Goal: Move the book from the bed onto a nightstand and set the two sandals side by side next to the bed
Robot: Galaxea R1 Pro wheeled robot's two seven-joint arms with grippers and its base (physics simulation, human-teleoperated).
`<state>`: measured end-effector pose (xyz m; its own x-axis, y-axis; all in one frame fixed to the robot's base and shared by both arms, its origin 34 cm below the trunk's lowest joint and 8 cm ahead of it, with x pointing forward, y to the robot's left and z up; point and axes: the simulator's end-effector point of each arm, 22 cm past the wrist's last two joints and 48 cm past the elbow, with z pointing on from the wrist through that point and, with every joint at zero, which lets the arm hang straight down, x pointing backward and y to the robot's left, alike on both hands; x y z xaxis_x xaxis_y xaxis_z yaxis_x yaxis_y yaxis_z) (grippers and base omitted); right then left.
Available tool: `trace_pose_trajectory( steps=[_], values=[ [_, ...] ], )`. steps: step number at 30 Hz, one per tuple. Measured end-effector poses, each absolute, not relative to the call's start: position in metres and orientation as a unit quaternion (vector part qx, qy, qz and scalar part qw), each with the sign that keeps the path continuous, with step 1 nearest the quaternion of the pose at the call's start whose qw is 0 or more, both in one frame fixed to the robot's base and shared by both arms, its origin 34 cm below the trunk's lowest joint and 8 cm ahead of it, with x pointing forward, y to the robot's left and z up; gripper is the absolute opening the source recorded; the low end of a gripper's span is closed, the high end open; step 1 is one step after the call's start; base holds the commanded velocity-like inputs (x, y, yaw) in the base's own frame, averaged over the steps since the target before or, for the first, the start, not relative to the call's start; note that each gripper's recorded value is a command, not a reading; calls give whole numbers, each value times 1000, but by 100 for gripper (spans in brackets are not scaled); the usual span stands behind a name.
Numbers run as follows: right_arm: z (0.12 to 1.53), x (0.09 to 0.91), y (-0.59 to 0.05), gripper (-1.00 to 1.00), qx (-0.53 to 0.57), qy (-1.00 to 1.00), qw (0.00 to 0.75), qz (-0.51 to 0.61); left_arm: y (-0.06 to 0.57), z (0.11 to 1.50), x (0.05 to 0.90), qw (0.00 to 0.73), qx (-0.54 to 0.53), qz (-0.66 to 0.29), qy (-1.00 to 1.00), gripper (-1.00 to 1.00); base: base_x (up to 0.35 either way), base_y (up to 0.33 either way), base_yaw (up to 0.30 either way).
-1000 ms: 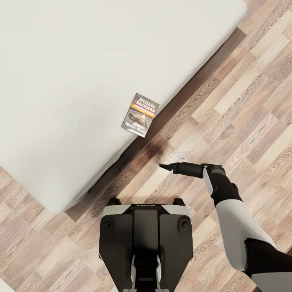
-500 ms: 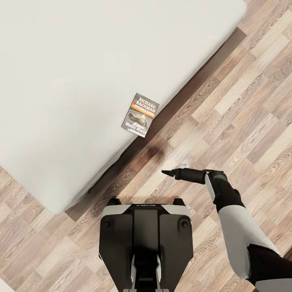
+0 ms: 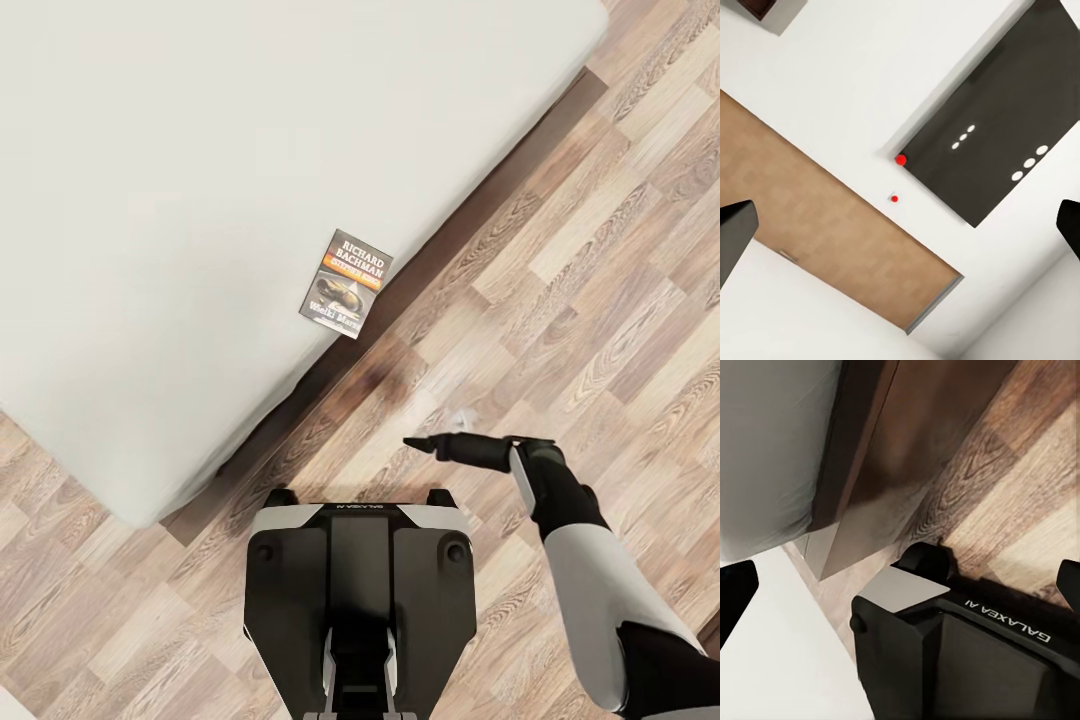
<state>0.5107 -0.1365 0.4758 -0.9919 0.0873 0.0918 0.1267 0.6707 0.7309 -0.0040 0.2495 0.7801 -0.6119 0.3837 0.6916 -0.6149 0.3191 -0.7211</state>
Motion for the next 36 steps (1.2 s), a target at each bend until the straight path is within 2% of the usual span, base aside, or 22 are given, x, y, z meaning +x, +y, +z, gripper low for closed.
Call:
trace_pose_trajectory(
  steps=[36],
  values=[
    [475, 501, -138, 100, -48, -916, 34, -397, 258, 766, -6, 426, 68, 558, -709, 100, 0, 0, 0]
  ],
)
